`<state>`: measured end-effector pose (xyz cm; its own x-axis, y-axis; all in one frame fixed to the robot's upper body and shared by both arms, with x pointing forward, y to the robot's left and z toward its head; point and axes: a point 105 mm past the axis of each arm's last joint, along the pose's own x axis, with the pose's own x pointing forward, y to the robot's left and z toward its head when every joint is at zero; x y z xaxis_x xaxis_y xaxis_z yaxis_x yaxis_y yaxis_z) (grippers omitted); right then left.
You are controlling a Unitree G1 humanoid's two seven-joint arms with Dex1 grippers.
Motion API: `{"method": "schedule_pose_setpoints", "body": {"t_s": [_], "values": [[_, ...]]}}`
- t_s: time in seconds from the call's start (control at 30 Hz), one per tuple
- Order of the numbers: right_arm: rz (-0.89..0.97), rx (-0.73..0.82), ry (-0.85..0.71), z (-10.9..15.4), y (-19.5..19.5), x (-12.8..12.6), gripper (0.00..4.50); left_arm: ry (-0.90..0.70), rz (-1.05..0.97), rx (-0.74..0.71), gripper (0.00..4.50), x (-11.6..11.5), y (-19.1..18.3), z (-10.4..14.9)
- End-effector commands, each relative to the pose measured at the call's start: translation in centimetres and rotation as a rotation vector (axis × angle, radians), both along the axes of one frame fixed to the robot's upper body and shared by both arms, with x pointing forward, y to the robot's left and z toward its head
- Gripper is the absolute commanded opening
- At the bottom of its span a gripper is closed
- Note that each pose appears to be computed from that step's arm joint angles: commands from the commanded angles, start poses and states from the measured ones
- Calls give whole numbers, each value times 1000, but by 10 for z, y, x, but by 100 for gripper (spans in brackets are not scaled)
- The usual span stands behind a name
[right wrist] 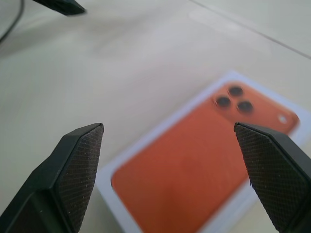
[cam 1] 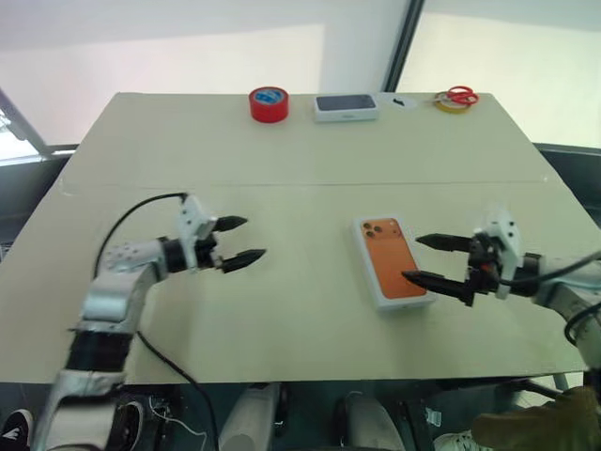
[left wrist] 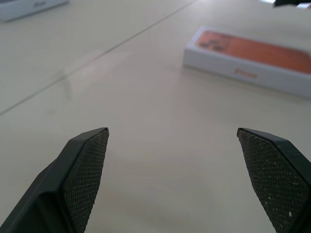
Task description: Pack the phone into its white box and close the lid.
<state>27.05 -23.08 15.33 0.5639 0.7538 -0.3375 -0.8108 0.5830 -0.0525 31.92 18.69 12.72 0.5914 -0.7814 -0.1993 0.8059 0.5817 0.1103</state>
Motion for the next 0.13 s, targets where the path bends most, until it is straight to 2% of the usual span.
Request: {"method": "schedule_pose_setpoints", "body": {"t_s": [0.03,0.13], "values": [[-25,-31,-53,15,-19,-3,449,-35,45,-19,445,-8,19,16],[-66,-61,-54,16,-38,-2,449,-6,100,5,445,-15,41,13]]}}
